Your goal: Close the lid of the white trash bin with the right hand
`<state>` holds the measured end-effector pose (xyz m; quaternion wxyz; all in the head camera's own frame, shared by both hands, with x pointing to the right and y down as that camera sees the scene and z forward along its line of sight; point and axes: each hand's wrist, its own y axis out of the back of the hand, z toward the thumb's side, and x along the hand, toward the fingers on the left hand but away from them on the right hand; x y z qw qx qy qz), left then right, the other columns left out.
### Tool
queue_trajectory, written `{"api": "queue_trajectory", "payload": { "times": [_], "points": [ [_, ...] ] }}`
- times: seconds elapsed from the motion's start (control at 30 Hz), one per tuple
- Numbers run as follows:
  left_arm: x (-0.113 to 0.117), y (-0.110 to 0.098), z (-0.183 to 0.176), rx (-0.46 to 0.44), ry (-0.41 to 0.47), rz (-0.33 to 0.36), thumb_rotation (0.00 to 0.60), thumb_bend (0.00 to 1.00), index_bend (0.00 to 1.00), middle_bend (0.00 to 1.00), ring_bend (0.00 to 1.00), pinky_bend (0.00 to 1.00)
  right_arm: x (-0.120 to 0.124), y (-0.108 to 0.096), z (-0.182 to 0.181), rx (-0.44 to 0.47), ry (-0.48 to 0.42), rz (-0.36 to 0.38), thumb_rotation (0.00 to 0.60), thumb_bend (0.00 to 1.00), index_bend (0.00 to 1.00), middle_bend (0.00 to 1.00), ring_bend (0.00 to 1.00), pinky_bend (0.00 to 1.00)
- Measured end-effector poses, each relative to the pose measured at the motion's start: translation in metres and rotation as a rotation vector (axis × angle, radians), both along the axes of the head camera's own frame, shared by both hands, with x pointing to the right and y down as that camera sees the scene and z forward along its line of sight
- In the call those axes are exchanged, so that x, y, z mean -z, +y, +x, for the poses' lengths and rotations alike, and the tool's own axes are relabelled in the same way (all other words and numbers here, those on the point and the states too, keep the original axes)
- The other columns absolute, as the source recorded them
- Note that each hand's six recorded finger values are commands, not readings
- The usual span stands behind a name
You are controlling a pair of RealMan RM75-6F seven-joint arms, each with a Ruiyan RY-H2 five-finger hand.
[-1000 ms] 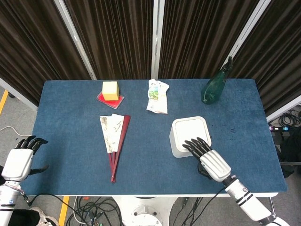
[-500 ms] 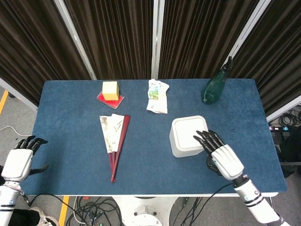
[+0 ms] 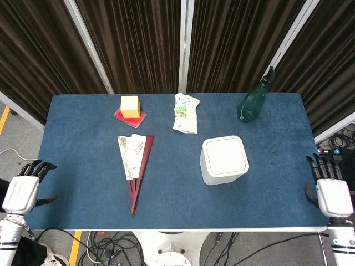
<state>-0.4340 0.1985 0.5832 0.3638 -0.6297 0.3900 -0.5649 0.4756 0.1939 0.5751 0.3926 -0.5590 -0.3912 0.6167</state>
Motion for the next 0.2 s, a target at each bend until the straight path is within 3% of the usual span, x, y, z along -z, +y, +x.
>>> {"api": "queue_trajectory", "payload": {
  "times": [0.2],
  "points": [
    [0.0, -0.002, 0.001, 0.011, 0.01, 0.018, 0.6, 0.0, 0.27, 0.24, 0.12, 0.2, -0.017, 0.007, 0.026, -0.069, 0.05, -0.043, 0.6, 0.26, 0.0, 0.0, 0.0, 0.0]
  ]
}}
